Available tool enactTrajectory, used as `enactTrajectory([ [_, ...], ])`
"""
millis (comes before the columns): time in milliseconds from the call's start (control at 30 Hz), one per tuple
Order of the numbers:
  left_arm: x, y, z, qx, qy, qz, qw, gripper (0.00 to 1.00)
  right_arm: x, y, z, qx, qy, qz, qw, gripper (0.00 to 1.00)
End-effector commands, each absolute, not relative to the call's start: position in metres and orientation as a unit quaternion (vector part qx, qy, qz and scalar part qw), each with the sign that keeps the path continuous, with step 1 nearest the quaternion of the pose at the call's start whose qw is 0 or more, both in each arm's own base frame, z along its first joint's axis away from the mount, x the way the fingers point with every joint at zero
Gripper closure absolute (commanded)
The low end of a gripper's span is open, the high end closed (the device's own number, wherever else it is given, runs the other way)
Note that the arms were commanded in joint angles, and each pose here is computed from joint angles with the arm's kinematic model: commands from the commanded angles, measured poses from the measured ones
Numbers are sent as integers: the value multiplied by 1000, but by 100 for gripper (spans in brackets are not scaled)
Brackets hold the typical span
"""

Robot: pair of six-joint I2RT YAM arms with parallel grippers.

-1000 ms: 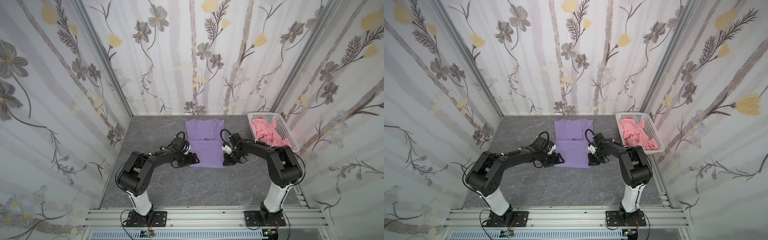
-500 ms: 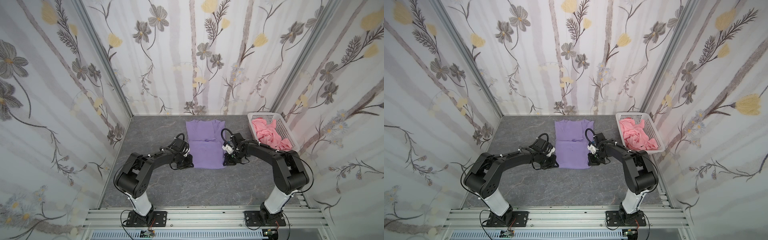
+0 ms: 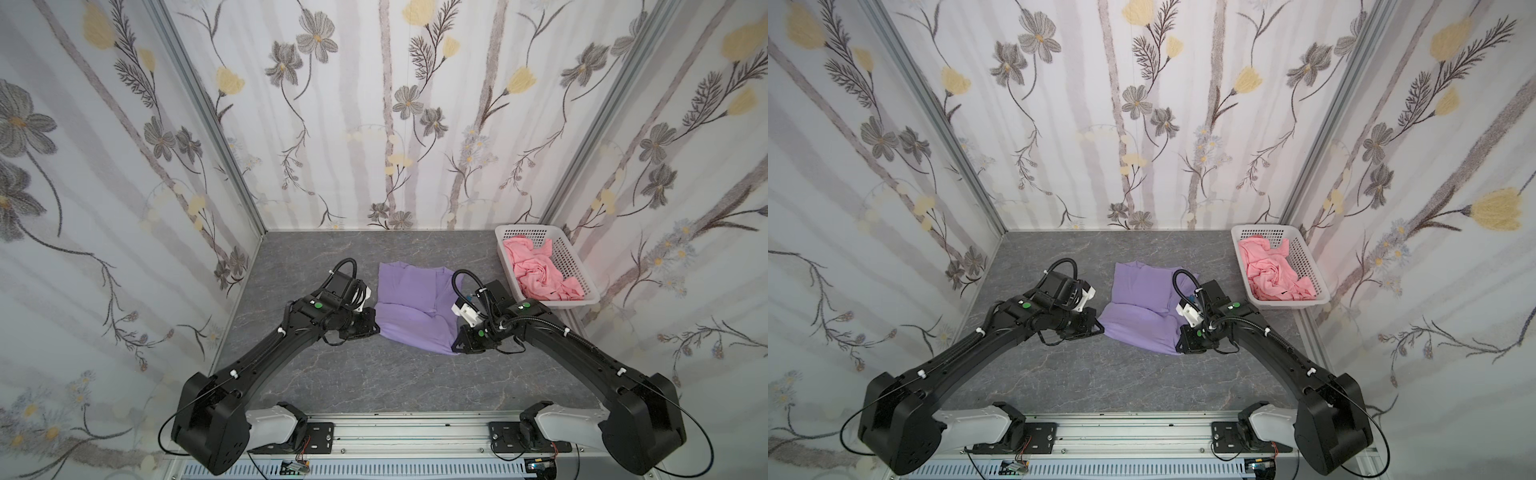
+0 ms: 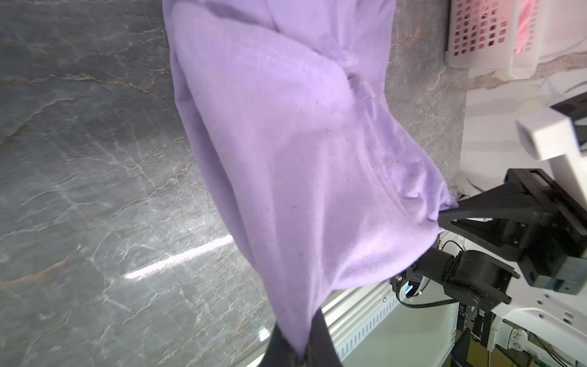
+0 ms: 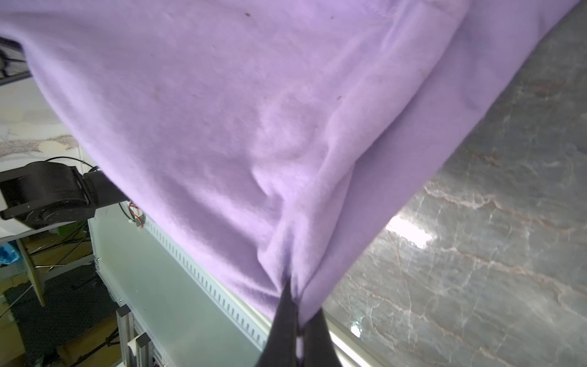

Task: Fold and stack t-shirts
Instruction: Fold the T-shirt.

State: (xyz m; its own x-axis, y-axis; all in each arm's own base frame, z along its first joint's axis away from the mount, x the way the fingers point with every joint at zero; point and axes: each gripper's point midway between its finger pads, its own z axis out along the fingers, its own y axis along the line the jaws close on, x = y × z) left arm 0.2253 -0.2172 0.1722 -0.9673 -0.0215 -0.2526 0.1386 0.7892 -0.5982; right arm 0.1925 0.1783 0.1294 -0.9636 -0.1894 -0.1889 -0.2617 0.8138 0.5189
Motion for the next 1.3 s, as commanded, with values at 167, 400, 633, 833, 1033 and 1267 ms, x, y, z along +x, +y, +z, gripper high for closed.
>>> enactTrajectory([
  [167, 251, -197, 196, 16, 953, -251, 170, 100, 217, 170, 171, -92, 953, 264, 118, 100],
  [400, 299, -209, 183, 33, 960, -222, 166, 100, 276, 166, 188, -95, 955, 241, 142, 100],
  [633, 351, -220, 175, 57, 964, -208, 157, 100, 325, 173, 174, -96, 960, 236, 111, 100],
  [833, 388, -219, 170, 56, 966, -206, 146, 100, 368, 174, 165, -89, 961, 240, 101, 100],
  [1033, 424, -221, 148, 54, 966, -212, 137, 100, 408, 171, 151, -75, 962, 246, 88, 100],
  [1267, 473, -218, 119, 35, 968, -213, 127, 59, 454, 166, 117, -51, 965, 249, 65, 91],
])
